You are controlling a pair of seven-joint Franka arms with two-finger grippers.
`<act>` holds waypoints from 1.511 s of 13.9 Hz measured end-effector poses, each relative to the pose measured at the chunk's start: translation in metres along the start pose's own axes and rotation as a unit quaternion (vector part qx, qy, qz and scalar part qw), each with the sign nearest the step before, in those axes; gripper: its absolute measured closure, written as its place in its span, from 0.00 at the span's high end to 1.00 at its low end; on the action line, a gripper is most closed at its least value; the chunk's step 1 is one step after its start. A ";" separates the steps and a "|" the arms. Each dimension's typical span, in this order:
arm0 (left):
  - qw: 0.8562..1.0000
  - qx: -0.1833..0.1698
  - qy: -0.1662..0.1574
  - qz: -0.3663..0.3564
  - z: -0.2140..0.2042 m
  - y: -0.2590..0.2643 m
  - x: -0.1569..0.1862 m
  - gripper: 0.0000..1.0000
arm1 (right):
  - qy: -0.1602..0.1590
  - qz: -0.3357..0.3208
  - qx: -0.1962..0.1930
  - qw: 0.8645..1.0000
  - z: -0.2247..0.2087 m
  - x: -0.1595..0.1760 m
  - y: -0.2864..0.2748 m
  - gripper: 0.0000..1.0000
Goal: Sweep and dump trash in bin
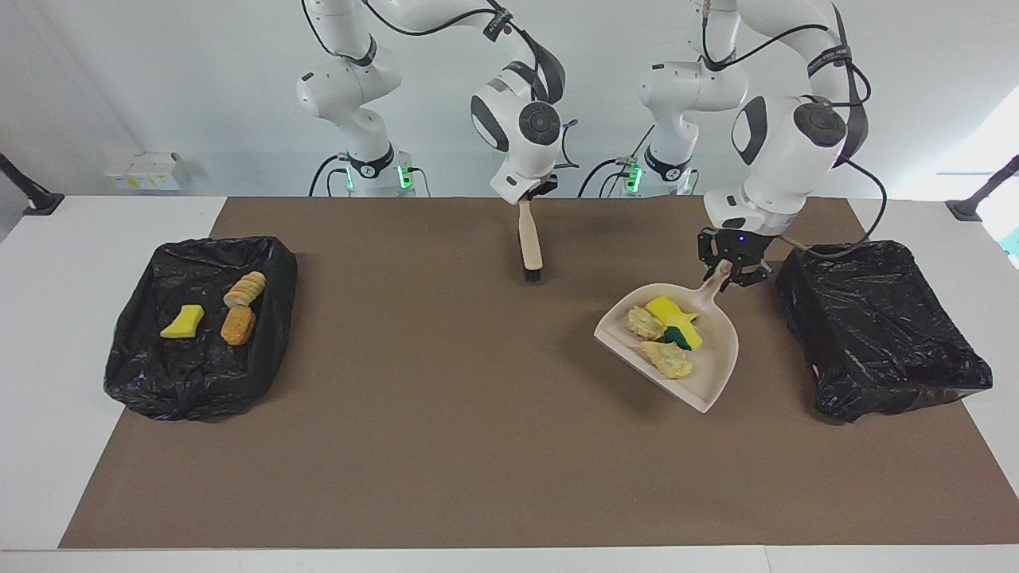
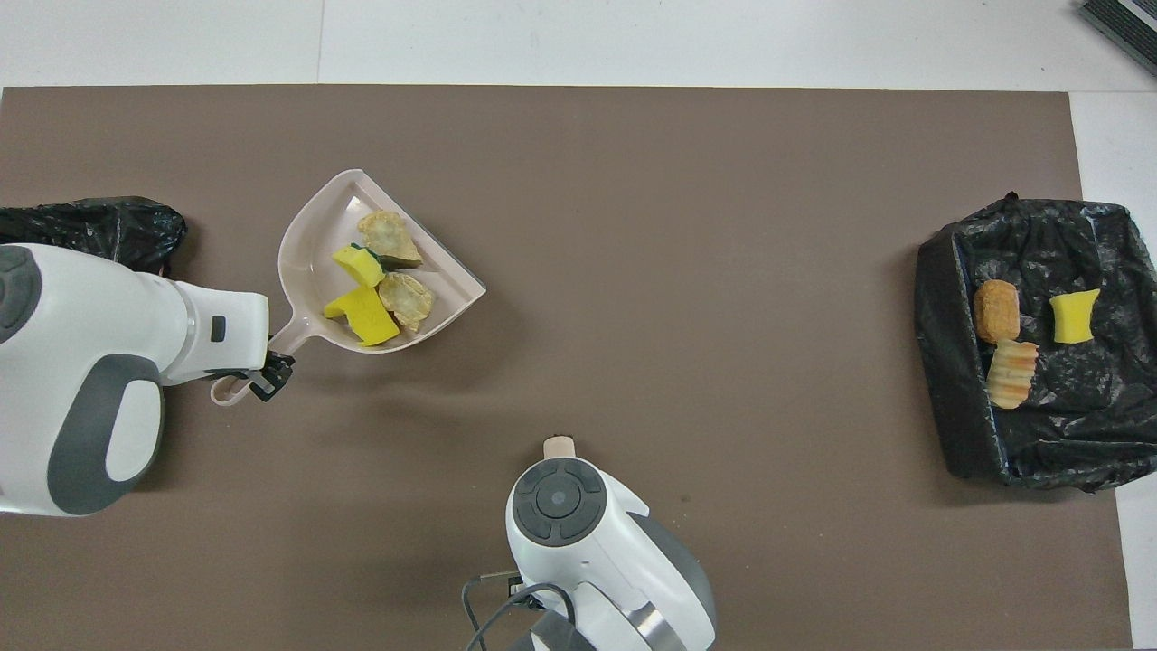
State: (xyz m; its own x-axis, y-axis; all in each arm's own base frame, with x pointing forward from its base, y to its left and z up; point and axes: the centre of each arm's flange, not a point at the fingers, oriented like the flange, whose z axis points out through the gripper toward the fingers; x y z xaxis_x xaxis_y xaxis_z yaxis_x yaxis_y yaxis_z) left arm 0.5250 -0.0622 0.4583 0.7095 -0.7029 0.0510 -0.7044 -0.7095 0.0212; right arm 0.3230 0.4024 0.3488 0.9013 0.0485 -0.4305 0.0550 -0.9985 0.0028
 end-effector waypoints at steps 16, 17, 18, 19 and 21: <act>0.998 -0.016 -0.058 0.024 -0.122 -0.228 -0.263 0.31 | -0.001 0.022 0.022 1.000 -0.074 0.016 0.015 1.00; 0.995 -0.007 -0.087 0.043 -0.126 -0.241 -0.270 0.31 | 0.004 0.024 0.026 0.999 -0.090 0.022 0.023 1.00; 0.993 -0.003 -0.103 0.057 -0.127 -0.252 -0.275 0.31 | 0.008 0.020 0.031 0.999 -0.107 0.029 0.033 1.00; 0.991 0.000 -0.117 0.065 -0.126 -0.261 -0.278 0.31 | 0.012 0.010 0.038 0.999 -0.123 0.036 0.044 1.00; 0.984 0.008 -0.160 0.079 -0.125 -0.272 -0.280 0.31 | 0.025 -0.015 0.042 0.999 -0.154 0.049 0.071 1.00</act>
State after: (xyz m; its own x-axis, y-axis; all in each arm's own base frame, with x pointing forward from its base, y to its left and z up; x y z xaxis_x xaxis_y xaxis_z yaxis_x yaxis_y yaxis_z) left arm 0.5152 0.3337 0.5633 0.5629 -0.7829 -0.2650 -0.8081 -0.5886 0.0222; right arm 0.4371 0.3375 0.4673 0.9199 0.0774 -0.3846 0.0476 -0.9951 -0.0864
